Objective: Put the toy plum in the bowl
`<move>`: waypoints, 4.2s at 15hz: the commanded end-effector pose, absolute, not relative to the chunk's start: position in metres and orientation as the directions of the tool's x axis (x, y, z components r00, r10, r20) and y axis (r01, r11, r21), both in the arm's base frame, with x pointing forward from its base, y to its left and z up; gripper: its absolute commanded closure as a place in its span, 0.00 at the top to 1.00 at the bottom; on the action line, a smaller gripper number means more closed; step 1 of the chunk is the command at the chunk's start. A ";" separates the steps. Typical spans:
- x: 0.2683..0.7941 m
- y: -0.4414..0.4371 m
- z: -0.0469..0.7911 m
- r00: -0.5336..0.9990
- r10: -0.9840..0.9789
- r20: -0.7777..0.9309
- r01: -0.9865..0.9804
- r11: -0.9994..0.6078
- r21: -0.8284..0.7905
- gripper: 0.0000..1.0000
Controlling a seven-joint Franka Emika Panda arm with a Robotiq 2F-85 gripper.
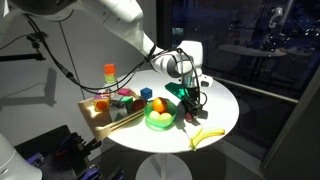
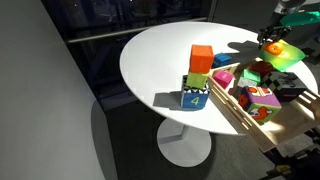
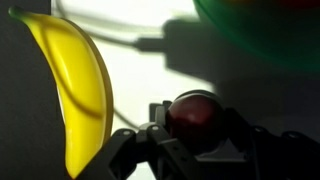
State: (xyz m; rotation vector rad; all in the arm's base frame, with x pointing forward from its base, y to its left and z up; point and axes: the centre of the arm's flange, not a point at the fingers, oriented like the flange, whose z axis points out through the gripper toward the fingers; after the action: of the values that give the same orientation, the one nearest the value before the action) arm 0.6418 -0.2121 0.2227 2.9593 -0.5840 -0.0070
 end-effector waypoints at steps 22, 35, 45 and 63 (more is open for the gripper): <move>0.548 -0.175 0.323 0.960 -0.278 -0.037 -0.269 -0.950 0.157 0.36; 0.513 -0.157 0.343 0.976 -0.199 -0.093 -0.179 -0.966 0.187 1.00; 0.490 -0.125 0.399 0.977 -0.148 -0.154 -0.120 -0.977 0.174 1.00; 0.405 -0.077 0.466 0.995 0.028 -0.096 0.034 -0.998 0.055 1.00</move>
State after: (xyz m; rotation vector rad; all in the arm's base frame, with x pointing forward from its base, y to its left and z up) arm 0.4221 -0.0798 0.4554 3.0424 0.0009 -0.1982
